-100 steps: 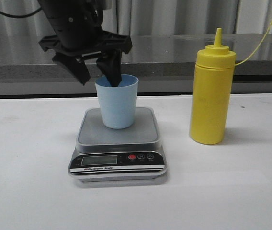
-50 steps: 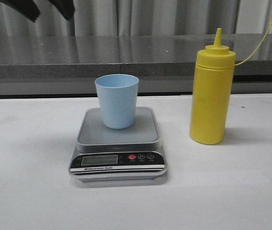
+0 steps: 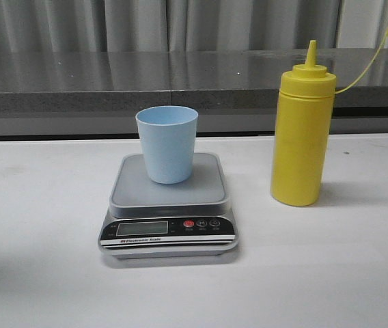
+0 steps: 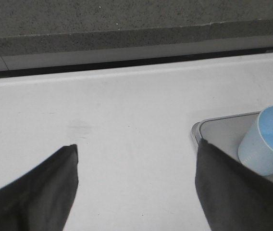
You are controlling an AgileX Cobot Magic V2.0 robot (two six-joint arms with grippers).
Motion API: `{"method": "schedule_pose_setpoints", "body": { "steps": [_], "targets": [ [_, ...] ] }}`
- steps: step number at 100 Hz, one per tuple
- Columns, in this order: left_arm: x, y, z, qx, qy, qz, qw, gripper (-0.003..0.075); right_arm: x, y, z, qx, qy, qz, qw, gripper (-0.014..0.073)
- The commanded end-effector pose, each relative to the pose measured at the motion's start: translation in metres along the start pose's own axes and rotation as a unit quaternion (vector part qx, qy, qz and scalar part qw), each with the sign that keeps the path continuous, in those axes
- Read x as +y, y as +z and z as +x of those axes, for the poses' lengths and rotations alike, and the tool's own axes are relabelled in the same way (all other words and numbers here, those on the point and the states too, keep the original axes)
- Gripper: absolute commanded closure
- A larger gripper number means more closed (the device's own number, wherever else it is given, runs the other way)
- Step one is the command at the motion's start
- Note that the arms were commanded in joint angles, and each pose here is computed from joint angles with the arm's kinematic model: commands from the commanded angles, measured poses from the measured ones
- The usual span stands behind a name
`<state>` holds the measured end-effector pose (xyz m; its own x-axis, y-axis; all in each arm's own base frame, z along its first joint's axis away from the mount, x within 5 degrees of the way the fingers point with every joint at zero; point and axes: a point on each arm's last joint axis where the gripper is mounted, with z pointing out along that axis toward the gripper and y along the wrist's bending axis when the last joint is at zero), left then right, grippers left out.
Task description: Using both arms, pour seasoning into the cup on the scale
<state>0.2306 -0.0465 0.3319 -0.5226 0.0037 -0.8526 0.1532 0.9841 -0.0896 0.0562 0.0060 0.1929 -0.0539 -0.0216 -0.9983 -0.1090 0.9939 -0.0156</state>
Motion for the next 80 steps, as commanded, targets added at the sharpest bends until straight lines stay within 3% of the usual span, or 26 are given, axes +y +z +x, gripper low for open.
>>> {"method": "schedule_pose_setpoints", "body": {
  "steps": [1, 36, 67, 80],
  "targets": [
    [0.000, -0.026, -0.003, -0.099, -0.007, 0.008, 0.995, 0.0225, 0.000, -0.003, -0.016, -0.064, -0.006, 0.003, 0.998, 0.0662],
    [0.006, -0.078, 0.063, -0.170, -0.006, 0.014, 0.985, 0.0226, 0.000, -0.003, -0.016, -0.064, -0.006, 0.003, 0.998, 0.0662],
    [0.009, -0.104, 0.099, -0.212, -0.005, 0.019, 0.977, 0.0230, 0.000, -0.003, -0.016, -0.064, -0.006, 0.003, 0.998, 0.0662],
    [0.010, -0.108, 0.108, -0.211, -0.005, 0.019, 0.977, 0.0318, 0.000, -0.003, -0.016, -0.064, -0.006, 0.003, 0.998, 0.0662]
  ]
}}
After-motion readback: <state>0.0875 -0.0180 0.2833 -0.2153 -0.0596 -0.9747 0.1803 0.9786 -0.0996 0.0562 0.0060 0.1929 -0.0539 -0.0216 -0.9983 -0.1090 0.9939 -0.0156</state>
